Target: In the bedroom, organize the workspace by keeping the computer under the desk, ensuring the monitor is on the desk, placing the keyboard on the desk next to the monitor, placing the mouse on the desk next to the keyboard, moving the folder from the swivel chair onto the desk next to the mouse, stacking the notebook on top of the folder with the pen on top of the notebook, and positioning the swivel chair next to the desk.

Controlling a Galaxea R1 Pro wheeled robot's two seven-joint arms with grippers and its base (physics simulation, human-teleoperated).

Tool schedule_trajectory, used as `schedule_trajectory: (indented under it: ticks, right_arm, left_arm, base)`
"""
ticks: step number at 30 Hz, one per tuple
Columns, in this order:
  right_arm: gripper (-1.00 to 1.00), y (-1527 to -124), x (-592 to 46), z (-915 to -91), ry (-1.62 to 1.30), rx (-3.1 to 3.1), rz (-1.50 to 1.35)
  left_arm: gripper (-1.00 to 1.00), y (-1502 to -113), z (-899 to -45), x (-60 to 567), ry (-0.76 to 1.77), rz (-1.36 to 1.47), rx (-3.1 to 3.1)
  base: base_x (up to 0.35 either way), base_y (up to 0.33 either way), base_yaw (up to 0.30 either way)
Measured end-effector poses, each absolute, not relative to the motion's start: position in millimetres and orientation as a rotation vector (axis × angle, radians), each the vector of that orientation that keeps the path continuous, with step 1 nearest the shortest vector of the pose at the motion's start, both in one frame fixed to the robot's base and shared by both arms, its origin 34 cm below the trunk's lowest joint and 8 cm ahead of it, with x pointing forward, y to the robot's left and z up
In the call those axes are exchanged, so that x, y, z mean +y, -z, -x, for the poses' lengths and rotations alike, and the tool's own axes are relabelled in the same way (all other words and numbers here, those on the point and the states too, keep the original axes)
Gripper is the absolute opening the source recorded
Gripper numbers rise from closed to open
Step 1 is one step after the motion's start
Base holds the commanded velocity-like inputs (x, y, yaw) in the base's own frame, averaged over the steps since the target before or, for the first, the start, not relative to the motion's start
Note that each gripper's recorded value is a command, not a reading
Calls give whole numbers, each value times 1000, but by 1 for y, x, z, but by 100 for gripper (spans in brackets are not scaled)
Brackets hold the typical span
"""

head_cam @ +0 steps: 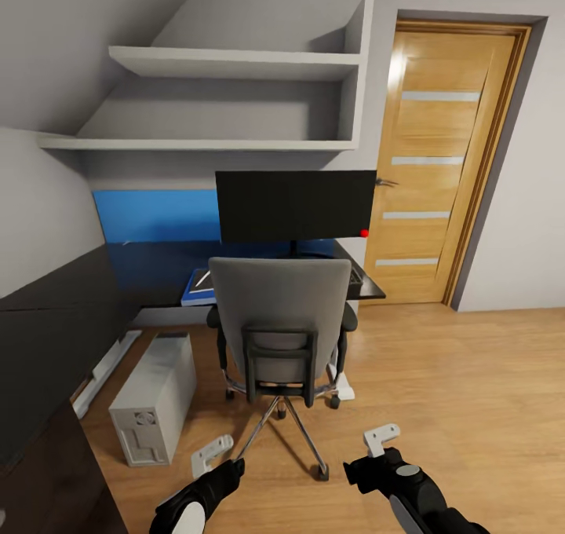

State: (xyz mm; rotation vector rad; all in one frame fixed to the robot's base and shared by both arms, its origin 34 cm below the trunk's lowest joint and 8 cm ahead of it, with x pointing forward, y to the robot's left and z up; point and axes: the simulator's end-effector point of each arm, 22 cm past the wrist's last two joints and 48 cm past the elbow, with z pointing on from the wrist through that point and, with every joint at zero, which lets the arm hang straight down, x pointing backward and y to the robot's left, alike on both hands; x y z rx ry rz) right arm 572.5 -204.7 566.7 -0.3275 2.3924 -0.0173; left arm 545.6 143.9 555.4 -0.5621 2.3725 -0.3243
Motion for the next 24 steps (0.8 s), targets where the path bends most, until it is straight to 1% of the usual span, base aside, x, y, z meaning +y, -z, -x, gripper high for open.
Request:
schedule_trajectory:
  ticks: [7, 10, 15, 24]
  right_arm:
    - [100, -580, -203, -574, -6, 2394, 342]
    - [100, -564, -218, -564, -51, 2458, 328]
    - [100, -555, -230, -551, 12, 2508, 319]
    - [100, -560, -229, -546, 43, 2528, 326]
  left_arm:
    - [100, -569, -547, 144, 326, 564, 2376]
    - [100, -573, -547, 143, 338, 573, 2381]
    - [100, -582, -548, 144, 343, 579, 2383]
    - [100, -597, -551, 139, 372, 570, 2376]
  base:
    - [0, 0, 0]
    - [0, 0, 0]
    - [0, 0, 0]
    - [0, 0, 0]
